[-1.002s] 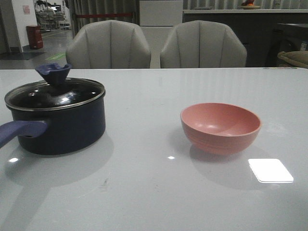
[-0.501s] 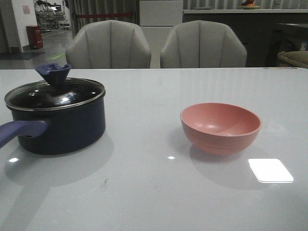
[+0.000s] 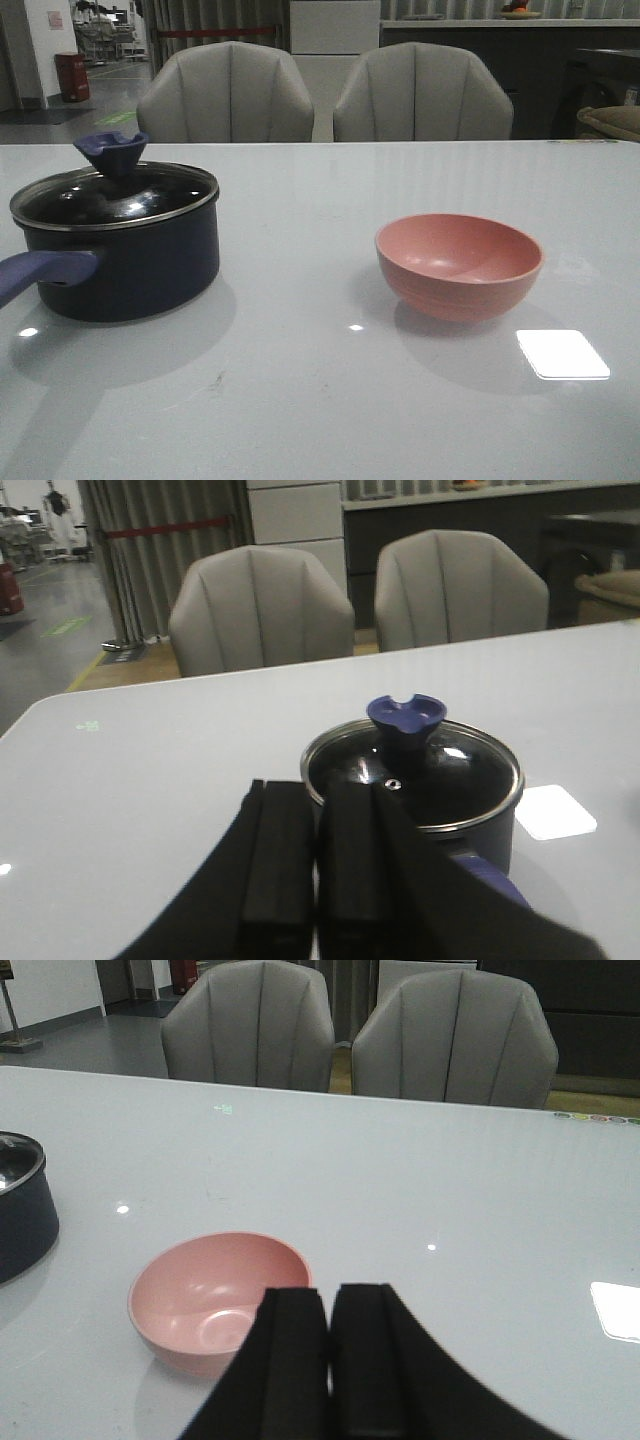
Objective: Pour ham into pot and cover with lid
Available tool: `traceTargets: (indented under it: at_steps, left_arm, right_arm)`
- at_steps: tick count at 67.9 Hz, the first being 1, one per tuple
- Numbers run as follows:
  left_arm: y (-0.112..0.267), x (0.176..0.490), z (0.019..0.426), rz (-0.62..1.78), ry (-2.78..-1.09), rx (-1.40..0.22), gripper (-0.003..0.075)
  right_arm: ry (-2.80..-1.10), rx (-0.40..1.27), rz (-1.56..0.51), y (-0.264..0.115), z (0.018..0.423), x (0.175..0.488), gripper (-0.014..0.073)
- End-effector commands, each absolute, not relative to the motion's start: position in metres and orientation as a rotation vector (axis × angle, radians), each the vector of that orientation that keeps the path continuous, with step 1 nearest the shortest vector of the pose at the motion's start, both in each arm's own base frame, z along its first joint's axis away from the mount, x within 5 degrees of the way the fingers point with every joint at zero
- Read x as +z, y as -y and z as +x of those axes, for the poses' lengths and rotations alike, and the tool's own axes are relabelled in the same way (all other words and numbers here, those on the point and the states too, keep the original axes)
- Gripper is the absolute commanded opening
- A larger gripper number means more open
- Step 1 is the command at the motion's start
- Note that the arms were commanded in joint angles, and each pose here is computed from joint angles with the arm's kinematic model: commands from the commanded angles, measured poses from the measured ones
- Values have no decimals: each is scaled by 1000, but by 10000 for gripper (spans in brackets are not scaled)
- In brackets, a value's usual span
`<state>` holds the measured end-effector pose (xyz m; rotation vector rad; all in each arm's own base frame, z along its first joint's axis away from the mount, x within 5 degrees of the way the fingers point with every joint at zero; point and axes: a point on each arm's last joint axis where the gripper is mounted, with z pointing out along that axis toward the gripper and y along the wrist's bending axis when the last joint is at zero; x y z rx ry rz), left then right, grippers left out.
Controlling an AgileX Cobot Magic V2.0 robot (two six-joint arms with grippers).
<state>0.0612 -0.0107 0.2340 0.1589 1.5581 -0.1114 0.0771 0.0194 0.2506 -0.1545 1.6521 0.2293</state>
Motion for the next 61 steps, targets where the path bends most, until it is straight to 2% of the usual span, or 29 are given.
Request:
traceTargets:
  at_steps: [1,18,61]
  left_arm:
    - [8,238,58,67,-1439,-157,132]
    - [7,212,55,55,-1434,-146,132]
    - [7,213,54,51,-1407,-151,132]
  right_arm:
    - [-1545,224,-135,-18,78,268,165]
    - [-1545,224,-135,-18,78,268,165]
    - [-1545,224,-135,-18,78,268,165]
